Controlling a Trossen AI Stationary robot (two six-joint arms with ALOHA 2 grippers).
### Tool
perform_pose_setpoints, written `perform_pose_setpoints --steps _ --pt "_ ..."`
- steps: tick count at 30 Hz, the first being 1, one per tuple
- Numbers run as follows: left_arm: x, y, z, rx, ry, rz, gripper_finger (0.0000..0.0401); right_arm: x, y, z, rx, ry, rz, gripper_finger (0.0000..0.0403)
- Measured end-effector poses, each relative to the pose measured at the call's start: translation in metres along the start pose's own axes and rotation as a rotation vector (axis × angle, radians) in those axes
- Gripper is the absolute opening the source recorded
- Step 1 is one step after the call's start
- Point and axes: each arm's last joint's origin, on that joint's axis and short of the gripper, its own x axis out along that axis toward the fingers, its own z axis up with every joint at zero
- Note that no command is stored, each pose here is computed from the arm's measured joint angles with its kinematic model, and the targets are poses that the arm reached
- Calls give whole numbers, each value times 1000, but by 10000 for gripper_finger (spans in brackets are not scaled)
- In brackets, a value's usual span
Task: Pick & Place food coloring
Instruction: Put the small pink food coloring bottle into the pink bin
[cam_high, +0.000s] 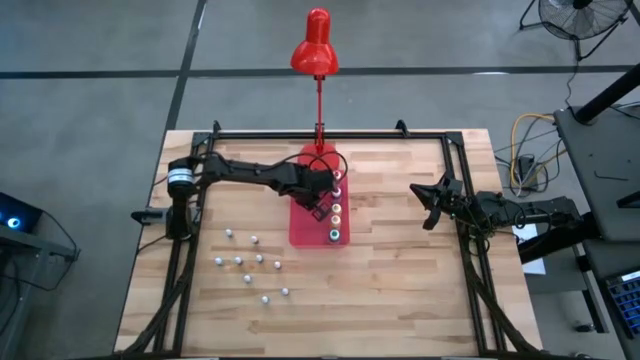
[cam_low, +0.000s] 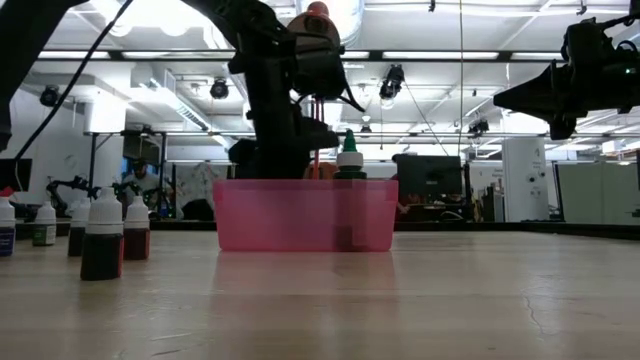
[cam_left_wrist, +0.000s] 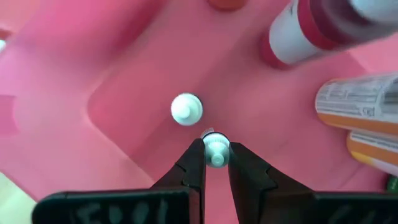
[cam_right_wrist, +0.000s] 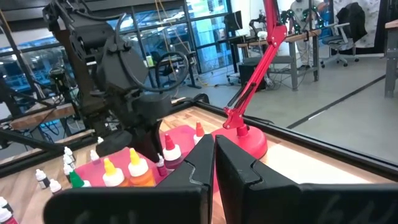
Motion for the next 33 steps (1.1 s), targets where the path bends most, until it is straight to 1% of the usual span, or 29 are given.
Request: perform_pose_setpoints --steps 10,30,33 --pt "3 -4 -1 6 -28 -22 25 0 0 0 0 0 0 9" --pt "3 -3 -3 14 -15 -13 26 0 0 0 0 0 0 9" --pt "3 -3 -3 13 -12 -17 33 0 0 0 0 0 0 9"
